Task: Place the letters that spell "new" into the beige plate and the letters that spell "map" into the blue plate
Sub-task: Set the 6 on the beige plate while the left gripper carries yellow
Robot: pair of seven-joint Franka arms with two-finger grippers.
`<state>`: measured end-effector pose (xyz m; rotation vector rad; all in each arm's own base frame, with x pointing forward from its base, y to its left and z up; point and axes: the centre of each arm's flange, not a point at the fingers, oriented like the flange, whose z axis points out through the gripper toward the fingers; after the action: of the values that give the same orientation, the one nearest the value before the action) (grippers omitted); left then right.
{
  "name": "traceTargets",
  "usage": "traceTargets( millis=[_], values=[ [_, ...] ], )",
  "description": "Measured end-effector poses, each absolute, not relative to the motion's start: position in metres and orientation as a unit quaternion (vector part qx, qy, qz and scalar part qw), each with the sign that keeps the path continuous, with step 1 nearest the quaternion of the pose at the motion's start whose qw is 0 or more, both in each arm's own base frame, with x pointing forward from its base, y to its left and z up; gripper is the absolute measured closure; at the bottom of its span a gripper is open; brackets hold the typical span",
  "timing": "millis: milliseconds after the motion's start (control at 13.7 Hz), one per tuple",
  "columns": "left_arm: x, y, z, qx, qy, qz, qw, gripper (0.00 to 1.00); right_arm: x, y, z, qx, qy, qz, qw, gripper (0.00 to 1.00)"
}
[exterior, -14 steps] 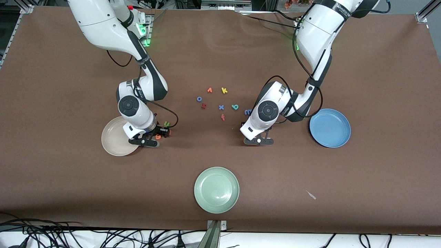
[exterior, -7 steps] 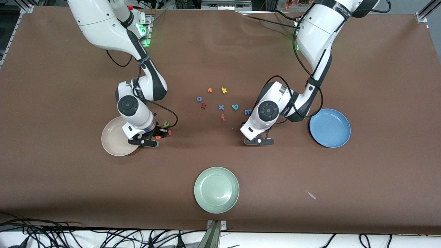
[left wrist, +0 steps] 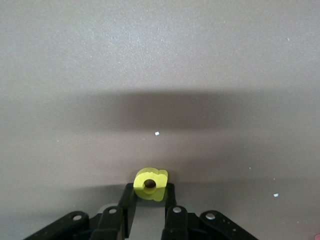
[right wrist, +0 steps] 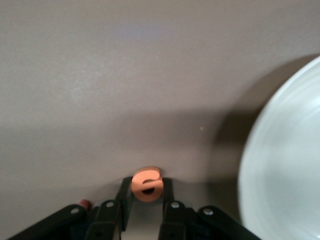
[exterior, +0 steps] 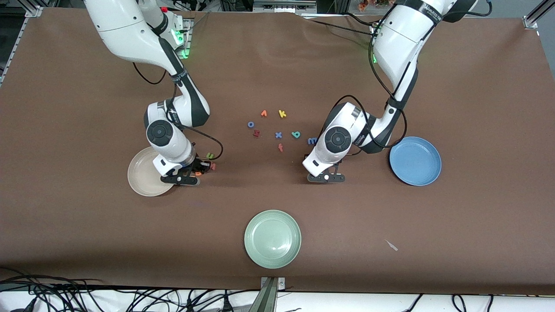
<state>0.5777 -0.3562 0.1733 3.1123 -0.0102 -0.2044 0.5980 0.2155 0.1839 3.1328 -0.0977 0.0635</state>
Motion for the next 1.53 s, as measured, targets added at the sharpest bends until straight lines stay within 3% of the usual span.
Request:
traceTargets(
  millis=[511, 948, 1094, 1240, 1386, 1459, 1532],
  values=[
    [0.583, -0.353, 0.176, 0.998, 0.0, -0.063, 0.011, 0.73, 0.621, 0.123, 0.273, 0.998, 0.037, -0.035, 0.038, 0.72],
    [0.608, -0.288, 0.225, 0.993, -0.03, -0.117, -0.013, 0.73, 0.6, 0.08, 0.235, 0.997, 0.048, -0.029, 0.049, 0.7],
    [0.619, -0.248, 0.245, 0.991, -0.035, -0.128, -0.011, 0.73, 0.592, 0.078, 0.224, 0.997, 0.047, -0.024, 0.049, 0.65],
    [0.621, -0.206, 0.249, 0.989, -0.057, -0.139, -0.01, 0.73, 0.595, 0.082, 0.231, 0.998, 0.048, -0.014, 0.046, 0.51],
    [0.618, -0.163, 0.245, 0.986, -0.078, -0.148, -0.025, 0.73, 0.602, 0.097, 0.249, 0.999, 0.035, -0.013, 0.035, 0.29],
    [0.615, -0.144, 0.243, 0.984, -0.083, -0.152, -0.035, 0.73, 0.606, 0.116, 0.263, 0.999, 0.02, -0.017, 0.024, 0.22],
    [0.612, -0.127, 0.24, 0.983, -0.088, -0.153, -0.046, 0.73, 0.61, 0.141, 0.279, 1.0, 0.003, -0.019, 0.014, 0.22]
  ],
)
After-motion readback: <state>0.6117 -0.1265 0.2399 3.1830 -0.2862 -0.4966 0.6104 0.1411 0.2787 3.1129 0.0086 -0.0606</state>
